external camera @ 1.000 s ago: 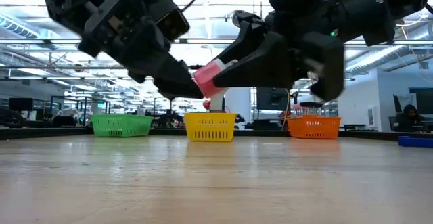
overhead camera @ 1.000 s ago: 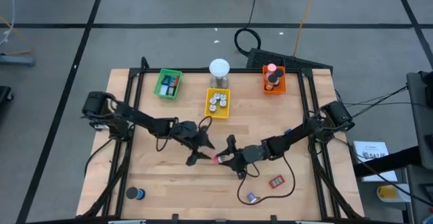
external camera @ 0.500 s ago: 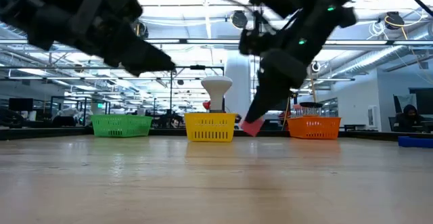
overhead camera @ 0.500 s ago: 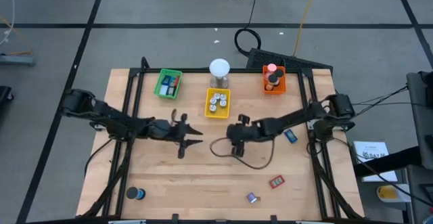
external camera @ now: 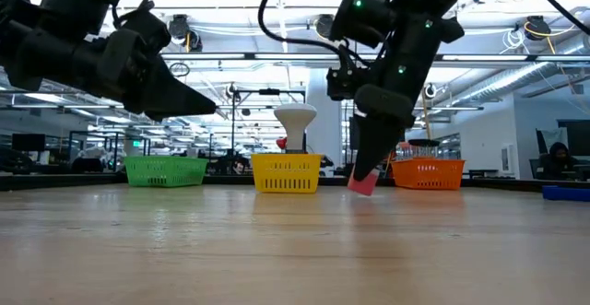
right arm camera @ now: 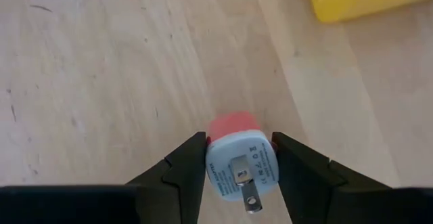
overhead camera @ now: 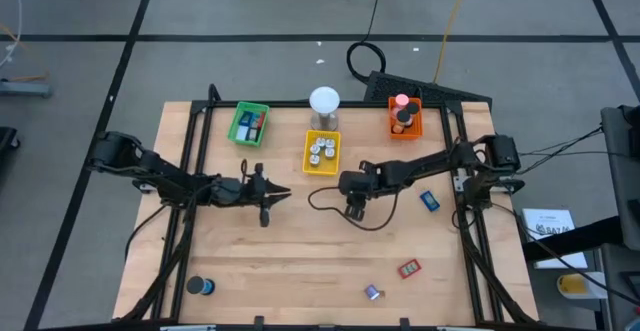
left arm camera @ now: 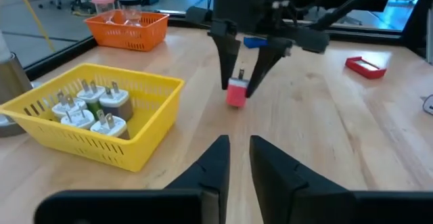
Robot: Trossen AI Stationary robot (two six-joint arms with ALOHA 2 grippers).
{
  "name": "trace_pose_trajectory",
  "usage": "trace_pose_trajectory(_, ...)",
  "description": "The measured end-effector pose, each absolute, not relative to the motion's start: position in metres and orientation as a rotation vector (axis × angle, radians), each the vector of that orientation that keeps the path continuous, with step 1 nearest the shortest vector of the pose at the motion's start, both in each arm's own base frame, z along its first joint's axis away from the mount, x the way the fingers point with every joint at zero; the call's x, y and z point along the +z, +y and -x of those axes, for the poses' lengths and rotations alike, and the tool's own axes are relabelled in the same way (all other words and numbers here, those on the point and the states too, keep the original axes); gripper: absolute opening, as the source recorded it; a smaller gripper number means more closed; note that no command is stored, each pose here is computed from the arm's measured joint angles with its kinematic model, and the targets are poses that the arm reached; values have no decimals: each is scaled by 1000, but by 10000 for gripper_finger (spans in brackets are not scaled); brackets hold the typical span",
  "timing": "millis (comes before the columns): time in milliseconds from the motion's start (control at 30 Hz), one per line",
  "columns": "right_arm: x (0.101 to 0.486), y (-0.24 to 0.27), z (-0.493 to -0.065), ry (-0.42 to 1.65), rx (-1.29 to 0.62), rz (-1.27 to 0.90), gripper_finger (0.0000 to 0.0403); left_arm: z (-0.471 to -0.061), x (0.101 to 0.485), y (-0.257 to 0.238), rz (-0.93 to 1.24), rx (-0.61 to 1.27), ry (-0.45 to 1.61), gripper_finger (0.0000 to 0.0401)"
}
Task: Pick & Place Office items
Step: Put the pink charger adapter into the yellow bin
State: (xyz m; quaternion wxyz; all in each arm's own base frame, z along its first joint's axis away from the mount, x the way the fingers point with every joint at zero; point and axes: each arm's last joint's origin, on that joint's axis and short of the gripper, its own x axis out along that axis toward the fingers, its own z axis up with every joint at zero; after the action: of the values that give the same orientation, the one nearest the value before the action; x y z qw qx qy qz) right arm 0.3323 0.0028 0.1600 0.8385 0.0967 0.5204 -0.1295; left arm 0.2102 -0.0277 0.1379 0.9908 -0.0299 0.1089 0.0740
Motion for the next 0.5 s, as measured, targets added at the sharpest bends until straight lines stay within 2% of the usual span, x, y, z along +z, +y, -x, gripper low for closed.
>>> trace_pose_trajectory(233,160,-5,-332,1109,-290,-187,187,-210,138,-28,51,147,218,37)
trace_pose_trajectory(500,166,-5,-330,1090,-296,-156,262,-210,138,-28,52,143,220,13)
